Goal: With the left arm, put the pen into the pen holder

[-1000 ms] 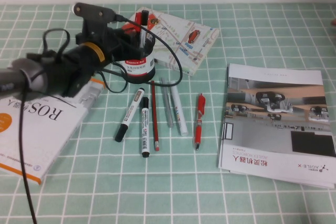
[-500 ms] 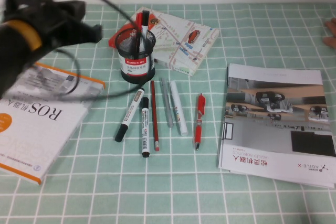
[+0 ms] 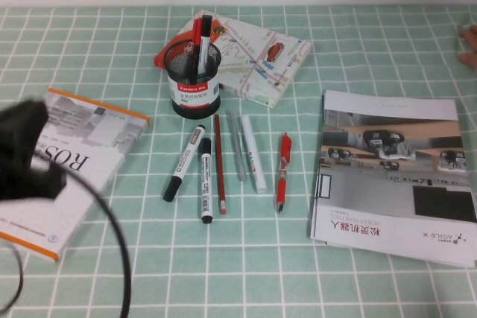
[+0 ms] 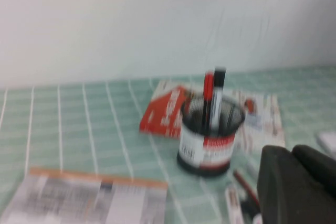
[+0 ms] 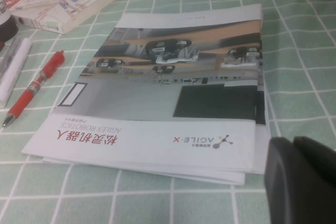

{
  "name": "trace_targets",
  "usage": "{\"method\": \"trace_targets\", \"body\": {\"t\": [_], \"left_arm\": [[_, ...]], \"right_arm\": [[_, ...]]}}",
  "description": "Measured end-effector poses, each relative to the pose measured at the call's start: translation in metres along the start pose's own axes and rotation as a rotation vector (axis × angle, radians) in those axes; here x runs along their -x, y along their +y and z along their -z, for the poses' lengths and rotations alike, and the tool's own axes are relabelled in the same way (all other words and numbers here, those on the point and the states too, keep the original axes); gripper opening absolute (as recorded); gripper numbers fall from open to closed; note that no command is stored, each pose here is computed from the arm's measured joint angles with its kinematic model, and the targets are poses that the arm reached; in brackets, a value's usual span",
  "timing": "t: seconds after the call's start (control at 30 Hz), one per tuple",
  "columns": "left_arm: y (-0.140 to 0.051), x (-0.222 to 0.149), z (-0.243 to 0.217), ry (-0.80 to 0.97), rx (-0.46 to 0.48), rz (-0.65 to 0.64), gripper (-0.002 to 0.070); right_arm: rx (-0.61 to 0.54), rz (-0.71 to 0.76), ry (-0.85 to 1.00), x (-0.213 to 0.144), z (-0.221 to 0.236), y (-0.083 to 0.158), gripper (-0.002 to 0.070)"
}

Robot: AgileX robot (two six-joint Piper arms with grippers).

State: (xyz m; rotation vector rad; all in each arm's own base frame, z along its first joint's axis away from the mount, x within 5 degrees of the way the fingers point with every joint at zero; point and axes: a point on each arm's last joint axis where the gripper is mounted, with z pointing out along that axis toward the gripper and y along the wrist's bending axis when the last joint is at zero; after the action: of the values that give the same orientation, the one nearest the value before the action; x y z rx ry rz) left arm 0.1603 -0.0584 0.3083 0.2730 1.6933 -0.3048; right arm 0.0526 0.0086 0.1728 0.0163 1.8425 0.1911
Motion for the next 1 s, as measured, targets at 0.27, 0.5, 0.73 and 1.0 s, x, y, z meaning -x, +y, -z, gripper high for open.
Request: {"method": "trace_targets", "body": {"t": [0.27, 0.5, 0.73, 1.0], "left_arm": [[0.004, -0.034, 0.012, 0.121, 0.036, 0.005, -0.0002], [0.004, -0.039, 0.016, 0.123, 0.037, 0.011, -0.0002], [0.004, -0.072, 0.052, 0.061, 0.033, 0.020, -0.0003], [0.007, -0.114, 0.084, -0.083, 0.065, 0.016, -0.0003]], "right_arm": [[0.000, 0.000, 0.000, 0.000, 0.000, 0.000, -0.0020], [0.000, 0.000, 0.000, 0.000, 0.000, 0.000, -0.0020], [0.000, 0.000, 0.000, 0.000, 0.000, 0.000, -0.0020], [0.000, 0.000, 0.000, 0.000, 0.000, 0.000, -0.0020]]}}
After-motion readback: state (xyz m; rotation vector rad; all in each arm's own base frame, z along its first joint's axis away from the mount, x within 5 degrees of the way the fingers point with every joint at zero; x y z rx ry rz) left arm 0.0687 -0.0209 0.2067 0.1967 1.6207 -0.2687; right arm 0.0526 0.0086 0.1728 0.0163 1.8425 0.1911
